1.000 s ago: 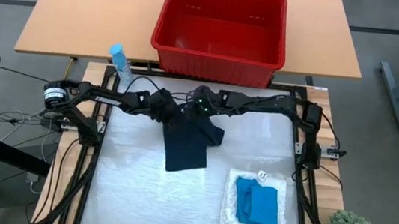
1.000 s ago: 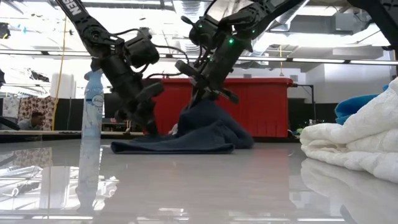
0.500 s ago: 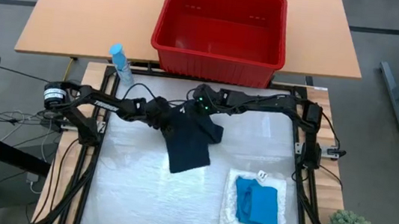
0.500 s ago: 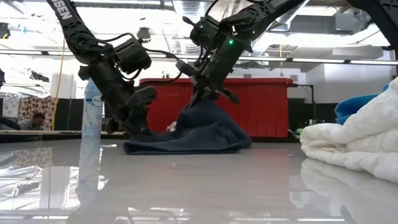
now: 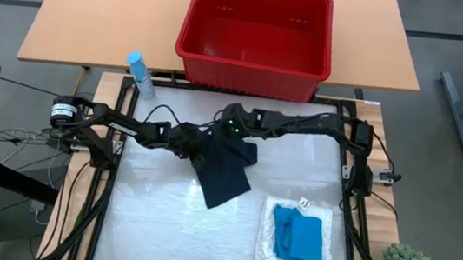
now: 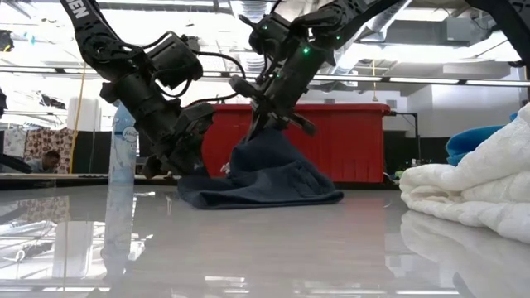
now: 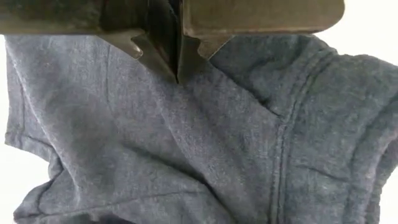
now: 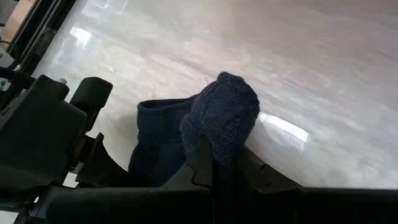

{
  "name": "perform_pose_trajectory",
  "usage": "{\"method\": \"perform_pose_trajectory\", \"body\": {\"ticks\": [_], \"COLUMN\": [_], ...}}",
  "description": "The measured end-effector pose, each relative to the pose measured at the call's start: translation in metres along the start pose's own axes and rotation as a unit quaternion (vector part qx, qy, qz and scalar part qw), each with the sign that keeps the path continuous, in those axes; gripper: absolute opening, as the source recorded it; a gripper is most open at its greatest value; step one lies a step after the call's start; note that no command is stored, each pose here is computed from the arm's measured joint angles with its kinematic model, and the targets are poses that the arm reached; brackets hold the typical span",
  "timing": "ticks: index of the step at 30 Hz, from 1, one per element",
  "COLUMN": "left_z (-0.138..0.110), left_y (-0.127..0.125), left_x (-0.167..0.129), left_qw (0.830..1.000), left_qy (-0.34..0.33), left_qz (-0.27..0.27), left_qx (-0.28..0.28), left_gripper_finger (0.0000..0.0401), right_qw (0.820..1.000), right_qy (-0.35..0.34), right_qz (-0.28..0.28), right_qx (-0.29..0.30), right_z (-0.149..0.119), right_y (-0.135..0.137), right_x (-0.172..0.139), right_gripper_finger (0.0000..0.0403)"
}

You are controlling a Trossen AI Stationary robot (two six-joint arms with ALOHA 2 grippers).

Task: Fold laundry
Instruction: Fold the dark blue shorts

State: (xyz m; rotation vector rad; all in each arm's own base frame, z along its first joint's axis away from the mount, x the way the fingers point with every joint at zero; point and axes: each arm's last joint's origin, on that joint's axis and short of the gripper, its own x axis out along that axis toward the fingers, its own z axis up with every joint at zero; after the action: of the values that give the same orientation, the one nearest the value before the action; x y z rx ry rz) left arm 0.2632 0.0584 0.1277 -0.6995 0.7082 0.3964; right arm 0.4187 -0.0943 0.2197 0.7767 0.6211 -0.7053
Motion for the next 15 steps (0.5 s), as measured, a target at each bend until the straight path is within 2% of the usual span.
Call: {"method": "perform_pose_trajectory", "body": {"ticks": [8,10,15], "left_z": [0.0,0.001,-0.002], "left_y": [-0.001,-0.002,-0.002], "left_x": [0.0,0.0,0.0], "left_qw": [1.0,1.0,1.0], "left_qy": [0.008,0.003,0.011], "left_qz": [-0.014,-0.016,-0.008], "left_qx": [-0.009,-0.007,0.007], "left_gripper_finger": [0.0,0.0,0.0], "right_qw": [1.0,1.0,0.999], "right_qy": [0.011,0.013,0.028], "right_qz": [-0.003,0.017,0.024], "right_qx": [0.002,0.003,-0.004], "right_z": [-0.018,-0.023,-0.032], "right_y": [0.007,0.012,0.017], "right_x": [0.012,0.019,0.019], "right_gripper_finger": [0.0046,0.0046,0.0046]}}
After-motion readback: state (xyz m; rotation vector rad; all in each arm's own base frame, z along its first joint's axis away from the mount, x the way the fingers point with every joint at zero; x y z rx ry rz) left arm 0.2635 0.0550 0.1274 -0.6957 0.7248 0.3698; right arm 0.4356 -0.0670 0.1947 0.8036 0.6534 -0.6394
